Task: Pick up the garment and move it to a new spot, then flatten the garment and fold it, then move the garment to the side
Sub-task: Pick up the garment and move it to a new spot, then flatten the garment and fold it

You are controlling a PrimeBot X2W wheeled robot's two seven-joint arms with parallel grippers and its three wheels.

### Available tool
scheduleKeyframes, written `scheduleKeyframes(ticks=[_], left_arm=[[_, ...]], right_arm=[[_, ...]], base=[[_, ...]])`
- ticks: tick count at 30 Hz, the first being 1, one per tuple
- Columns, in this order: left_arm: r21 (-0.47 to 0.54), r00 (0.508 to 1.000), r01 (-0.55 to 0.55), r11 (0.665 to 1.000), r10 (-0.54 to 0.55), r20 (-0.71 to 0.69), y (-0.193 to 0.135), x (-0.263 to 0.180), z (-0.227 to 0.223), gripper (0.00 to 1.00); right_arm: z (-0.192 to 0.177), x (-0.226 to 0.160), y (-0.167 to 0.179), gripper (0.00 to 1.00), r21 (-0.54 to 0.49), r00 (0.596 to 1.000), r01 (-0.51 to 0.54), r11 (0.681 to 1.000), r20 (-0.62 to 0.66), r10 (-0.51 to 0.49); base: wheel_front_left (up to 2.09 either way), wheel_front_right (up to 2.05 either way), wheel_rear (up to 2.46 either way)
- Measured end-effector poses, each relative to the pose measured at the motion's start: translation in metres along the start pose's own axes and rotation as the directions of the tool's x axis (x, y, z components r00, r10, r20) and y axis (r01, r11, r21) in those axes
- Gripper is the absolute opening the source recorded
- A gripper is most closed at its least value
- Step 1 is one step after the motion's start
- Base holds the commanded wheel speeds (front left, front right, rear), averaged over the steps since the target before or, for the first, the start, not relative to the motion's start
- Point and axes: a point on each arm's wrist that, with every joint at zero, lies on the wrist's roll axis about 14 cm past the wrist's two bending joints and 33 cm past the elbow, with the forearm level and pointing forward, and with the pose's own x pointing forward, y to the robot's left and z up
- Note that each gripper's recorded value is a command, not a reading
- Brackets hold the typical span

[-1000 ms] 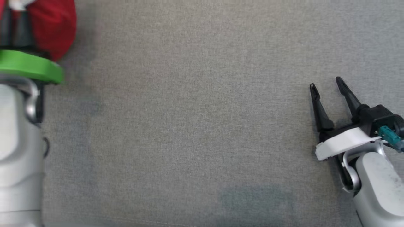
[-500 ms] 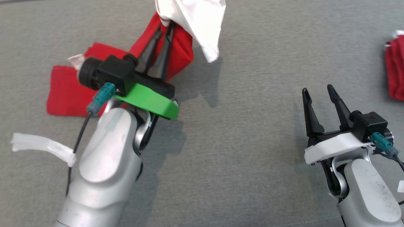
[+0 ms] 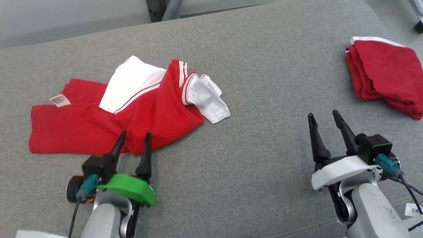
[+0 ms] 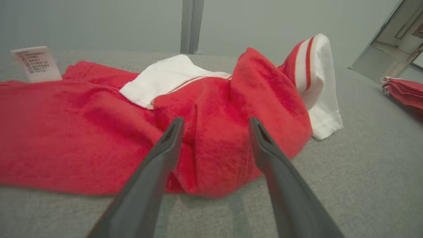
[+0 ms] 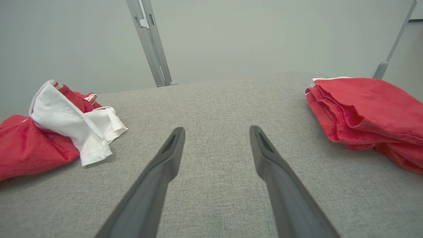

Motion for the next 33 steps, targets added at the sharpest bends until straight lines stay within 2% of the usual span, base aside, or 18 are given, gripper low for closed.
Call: scheduleKeyframes(ticks=[5,9,18,25,29,33], left_arm=[[0.014,0.99,-0.137,0.99,0.136,0.045,0.032,-0.049,0.01,1.0],[0.041,0.974,-0.209,0.977,0.204,0.099,0.047,-0.085,0.025,1.0],[0.019,0.958,-0.255,0.967,0.25,0.137,0.053,-0.116,0.034,1.0],[-0.017,0.955,-0.265,0.964,0.264,0.136,0.055,-0.114,0.033,1.0],[-0.036,0.95,-0.279,0.96,0.281,0.133,0.059,-0.112,0.033,1.0],[-0.056,0.935,-0.323,0.945,0.327,0.135,0.072,-0.115,0.034,1.0]], right_arm=[[0.004,-0.02,0.01,1.0,0.019,1.0,-0.015,1.0,0.009,0.014],[0.009,-0.033,0.02,1.0,0.039,0.999,-0.034,0.999,0.026,0.033],[0.008,-0.029,0.06,1.0,0.044,0.987,-0.157,0.987,0.023,0.156],[0.006,0.014,0.115,1.0,-0.034,0.934,-0.358,0.933,-0.02,0.358],[-0.005,0.046,0.133,1.0,-0.077,0.905,-0.423,0.903,-0.082,0.417],[-0.034,0.068,0.151,1.0,-0.101,0.863,-0.488,0.867,-0.202,0.462]], base=[[0.0,0.0,0.0],[0.0,0.0,0.0],[0.0,0.0,0.0],[0.0,0.0,0.0],[0.0,0.0,0.0],[0.0,0.0,0.0]])
